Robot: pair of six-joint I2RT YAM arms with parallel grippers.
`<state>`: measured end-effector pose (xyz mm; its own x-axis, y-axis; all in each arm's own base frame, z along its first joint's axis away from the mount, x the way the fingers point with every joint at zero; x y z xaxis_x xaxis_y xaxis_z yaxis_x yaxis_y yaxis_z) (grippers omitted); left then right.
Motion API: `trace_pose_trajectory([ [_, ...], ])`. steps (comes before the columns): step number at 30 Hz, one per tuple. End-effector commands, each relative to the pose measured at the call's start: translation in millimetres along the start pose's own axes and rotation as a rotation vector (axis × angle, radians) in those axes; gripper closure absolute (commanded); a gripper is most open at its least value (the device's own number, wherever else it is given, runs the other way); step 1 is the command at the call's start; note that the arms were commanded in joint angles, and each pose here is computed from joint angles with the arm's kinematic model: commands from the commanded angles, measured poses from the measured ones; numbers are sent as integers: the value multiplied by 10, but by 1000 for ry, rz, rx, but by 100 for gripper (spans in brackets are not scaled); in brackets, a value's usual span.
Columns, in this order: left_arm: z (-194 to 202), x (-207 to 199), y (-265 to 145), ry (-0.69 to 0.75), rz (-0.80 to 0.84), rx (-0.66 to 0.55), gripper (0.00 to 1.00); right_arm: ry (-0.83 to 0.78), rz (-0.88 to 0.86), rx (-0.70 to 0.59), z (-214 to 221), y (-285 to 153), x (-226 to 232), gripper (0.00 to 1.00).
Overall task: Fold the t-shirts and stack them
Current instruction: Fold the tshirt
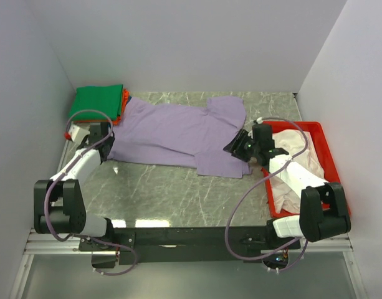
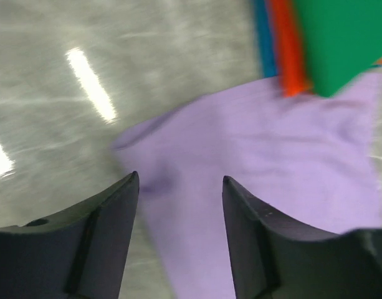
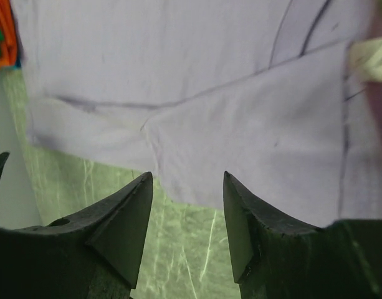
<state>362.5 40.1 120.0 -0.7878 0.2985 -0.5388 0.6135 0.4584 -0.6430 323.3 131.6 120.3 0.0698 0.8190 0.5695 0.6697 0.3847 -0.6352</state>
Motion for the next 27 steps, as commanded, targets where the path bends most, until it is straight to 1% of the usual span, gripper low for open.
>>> trace_pose_trajectory([
  [1, 78, 290, 48, -48, -36, 25, 44, -23, -24, -25, 122, 28, 81, 45],
  [4, 148, 345, 79, -58, -18, 47, 49, -34, -32, -2, 226, 69, 102, 46],
  [7, 194, 412, 122, -62, -13, 56, 49, -38, -26, 15, 277, 113, 69, 46],
  [8, 172, 363, 141, -70, 18, 48, 48, -41, -20, 14, 280, 123, 47, 46],
  [11, 178, 367, 203, -84, 36, 51, 48, -42, -3, 20, 296, 164, 5, 46],
  [14, 204, 436, 303, -75, 7, 51, 48, -40, 5, 44, 350, 216, -33, 47],
  [15, 187, 397, 331, -80, 23, 42, 49, -36, 11, 51, 364, 228, -51, 47],
  [18, 211, 397, 431, -70, 27, 47, 56, -31, 23, 68, 399, 272, -89, 47],
  [19, 232, 389, 451, -65, 31, 58, 62, -30, 30, 76, 422, 295, -109, 47],
  [22, 291, 424, 523, -55, 17, 80, 72, -29, 42, 84, 434, 328, -136, 48],
  [27, 223, 435, 509, -57, -5, 54, 80, -29, 64, 88, 435, 380, -184, 48],
])
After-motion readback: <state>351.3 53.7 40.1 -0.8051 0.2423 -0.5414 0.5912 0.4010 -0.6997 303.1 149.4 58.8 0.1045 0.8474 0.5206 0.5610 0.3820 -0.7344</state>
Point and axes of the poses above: each gripper's point midway between its finger pads, its own y axis out along the fingers, its own x axis along the line the jaws close on, z = x × y, the point moved 2 cm from there along -y, back along the fingers, and after that the axes turned 7 degrees about -y, right-handed, at the moved point
